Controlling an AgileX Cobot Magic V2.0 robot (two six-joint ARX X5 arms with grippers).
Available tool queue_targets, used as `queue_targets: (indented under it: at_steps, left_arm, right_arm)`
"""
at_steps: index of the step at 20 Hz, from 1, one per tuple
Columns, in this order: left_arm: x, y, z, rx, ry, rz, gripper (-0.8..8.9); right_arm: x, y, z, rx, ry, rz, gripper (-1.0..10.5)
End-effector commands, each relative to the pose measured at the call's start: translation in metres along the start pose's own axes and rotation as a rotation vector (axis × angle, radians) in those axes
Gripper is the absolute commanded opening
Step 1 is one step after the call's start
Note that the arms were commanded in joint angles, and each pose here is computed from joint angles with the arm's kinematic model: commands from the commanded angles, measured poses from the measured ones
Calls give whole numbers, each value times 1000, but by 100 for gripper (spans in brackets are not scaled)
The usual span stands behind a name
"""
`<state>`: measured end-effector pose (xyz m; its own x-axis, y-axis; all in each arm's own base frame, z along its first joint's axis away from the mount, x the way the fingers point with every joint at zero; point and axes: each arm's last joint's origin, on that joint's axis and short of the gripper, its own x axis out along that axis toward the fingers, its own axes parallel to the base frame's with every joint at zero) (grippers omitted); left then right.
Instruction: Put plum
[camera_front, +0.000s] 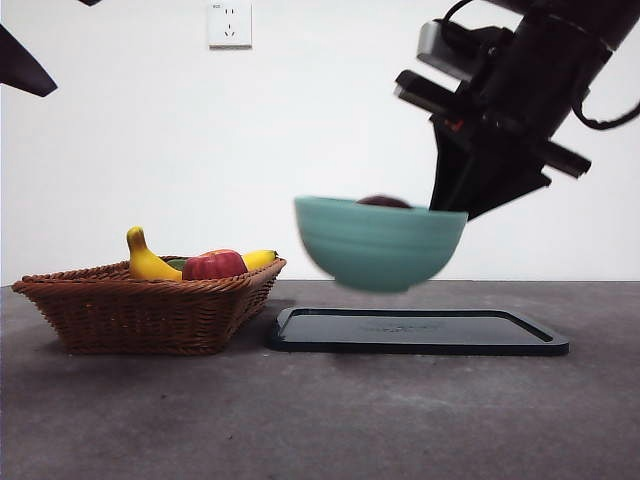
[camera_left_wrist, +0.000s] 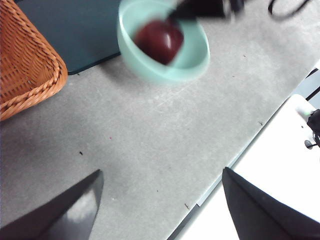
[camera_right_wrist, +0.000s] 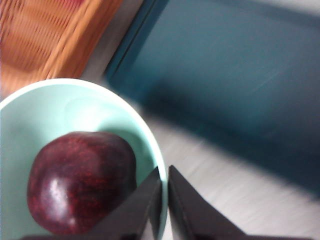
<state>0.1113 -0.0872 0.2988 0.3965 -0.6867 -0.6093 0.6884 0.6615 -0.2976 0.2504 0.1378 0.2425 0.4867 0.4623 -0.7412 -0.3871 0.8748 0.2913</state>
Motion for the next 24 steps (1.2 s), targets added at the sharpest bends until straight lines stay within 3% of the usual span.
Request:
queue_targets:
  at_steps: [1,7,14,24]
  left_arm:
    - [-1,-2,3,6,-13,-9,374]
    - [-1,-2,3,6,-13,-9,374]
    - [-1,-2,3,2,-6,-9,374]
    - [-1,-2,3,2,-7,-9,374]
  right_arm:
    - [5,-8,21,29,-20,-22,8]
    - [36,-34,55,54,-10,-73,8]
    - [75,-58,62,80,17,-107,8]
    - [83,-64,59,87,30,-134,8]
